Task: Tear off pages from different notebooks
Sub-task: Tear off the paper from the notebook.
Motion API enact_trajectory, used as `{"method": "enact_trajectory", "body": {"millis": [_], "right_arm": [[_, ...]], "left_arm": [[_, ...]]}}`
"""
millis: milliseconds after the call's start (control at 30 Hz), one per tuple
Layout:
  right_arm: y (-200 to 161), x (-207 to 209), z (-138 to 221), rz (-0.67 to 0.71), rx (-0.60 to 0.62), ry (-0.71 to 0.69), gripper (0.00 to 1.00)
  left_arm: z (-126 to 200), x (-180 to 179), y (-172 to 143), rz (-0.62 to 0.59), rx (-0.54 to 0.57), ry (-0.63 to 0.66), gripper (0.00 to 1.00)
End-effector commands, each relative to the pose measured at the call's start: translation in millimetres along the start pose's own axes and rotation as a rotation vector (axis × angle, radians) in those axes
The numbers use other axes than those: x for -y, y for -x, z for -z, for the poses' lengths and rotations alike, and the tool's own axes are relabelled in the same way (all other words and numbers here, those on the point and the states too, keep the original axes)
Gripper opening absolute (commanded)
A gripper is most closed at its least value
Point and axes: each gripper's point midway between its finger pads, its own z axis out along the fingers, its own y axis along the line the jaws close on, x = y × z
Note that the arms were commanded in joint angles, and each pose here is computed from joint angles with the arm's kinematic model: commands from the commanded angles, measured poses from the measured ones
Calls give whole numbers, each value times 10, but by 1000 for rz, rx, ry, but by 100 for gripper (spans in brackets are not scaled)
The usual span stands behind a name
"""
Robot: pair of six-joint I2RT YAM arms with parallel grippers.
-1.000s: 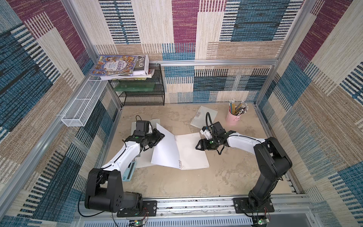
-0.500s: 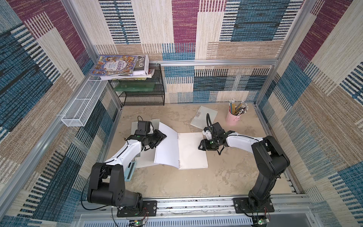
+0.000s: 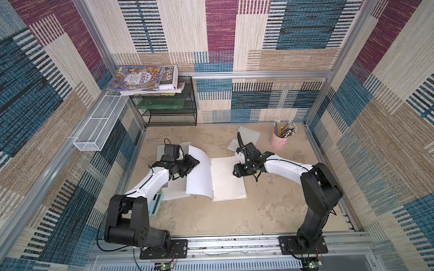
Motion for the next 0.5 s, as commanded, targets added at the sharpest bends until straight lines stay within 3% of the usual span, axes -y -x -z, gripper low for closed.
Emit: {"method": "enact_trajectory", "body": {"millis": [0,200,467], "right_arm": [[8,-78,42,34,12,36,50],[188,-491,323,27,147,383,44],[155,-552,385,16,175,573,33]], "left_arm": [[-11,27,13,-3,2,-14,48],[-71,-11,4,4,-11,-10,48],[-160,-106,-35,16,-38,13,48]]}}
